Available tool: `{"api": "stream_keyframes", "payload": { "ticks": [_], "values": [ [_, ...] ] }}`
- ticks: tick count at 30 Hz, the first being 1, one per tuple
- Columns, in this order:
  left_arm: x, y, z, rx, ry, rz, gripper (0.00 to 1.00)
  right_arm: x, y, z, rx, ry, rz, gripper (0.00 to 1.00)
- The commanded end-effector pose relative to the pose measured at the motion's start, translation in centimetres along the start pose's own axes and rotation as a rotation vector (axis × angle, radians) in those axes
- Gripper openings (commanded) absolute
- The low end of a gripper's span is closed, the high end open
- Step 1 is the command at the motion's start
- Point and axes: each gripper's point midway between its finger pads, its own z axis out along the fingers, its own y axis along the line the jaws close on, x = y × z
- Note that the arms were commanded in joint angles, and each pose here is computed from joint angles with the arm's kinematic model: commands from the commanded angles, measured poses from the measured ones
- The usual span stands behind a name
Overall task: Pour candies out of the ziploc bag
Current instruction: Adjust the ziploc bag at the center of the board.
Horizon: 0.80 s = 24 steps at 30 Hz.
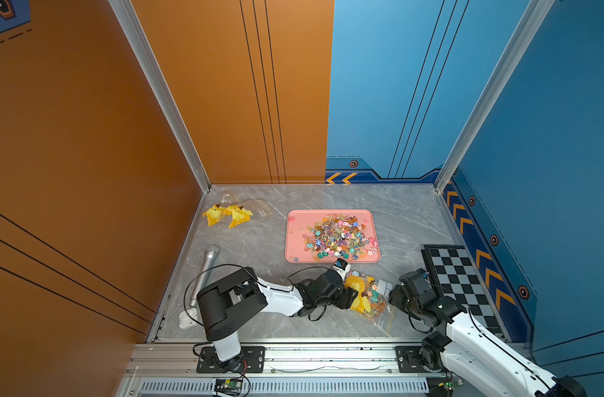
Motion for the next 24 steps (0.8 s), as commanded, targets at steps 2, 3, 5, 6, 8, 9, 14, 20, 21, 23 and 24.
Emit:
{"api": "stream_keyframes", "payload": {
  "ticks": [2,3,5,6,8,9,14,20,21,23,24],
  "values": [
    [0.9,-1.0,0.9,0.044,0.052,-0.021,0.6,1.0,0.3,1.2,-0.001,0.038,-0.034,0.62],
    [1.1,-1.0,1.1,0.042,0.058,-0.024,0.57,1.1,0.6,1.4,-0.005,0.048,-0.043,0.62],
    [1.3,-0.8,1.2,0.034,0.06,-0.031,0.5,1.3,1.3,1.9,-0.019,0.066,-0.056,0.59],
    [1.4,-0.5,1.3,0.027,0.061,-0.036,0.47,1.4,1.7,2.0,-0.026,0.07,-0.06,0.58],
    [1.1,-0.3,1.1,0.022,0.054,-0.041,0.39,1.3,2.2,2.2,-0.034,0.071,-0.066,0.54],
    [1.1,-0.1,1.0,0.019,0.051,-0.044,0.34,1.3,2.5,2.3,-0.04,0.07,-0.071,0.52],
    [0.3,1.0,0.3,-0.003,0.027,-0.067,0.13,0.9,3.8,2.3,-0.065,0.058,-0.087,0.43],
    [-0.1,2.8,-0.9,-0.035,0.005,-0.101,0.01,0.8,6.0,2.3,-0.106,0.064,-0.121,0.38],
    [-0.1,3.0,-1.1,-0.038,0.001,-0.103,0.0,0.8,6.4,2.3,-0.11,0.065,-0.129,0.38],
    [-0.2,3.6,-1.7,-0.047,-0.006,-0.11,0.0,0.9,7.2,2.4,-0.117,0.072,-0.151,0.38],
    [-0.1,3.9,-2.0,-0.05,-0.007,-0.113,0.0,1.0,7.7,2.4,-0.123,0.075,-0.159,0.38]
  ]
}}
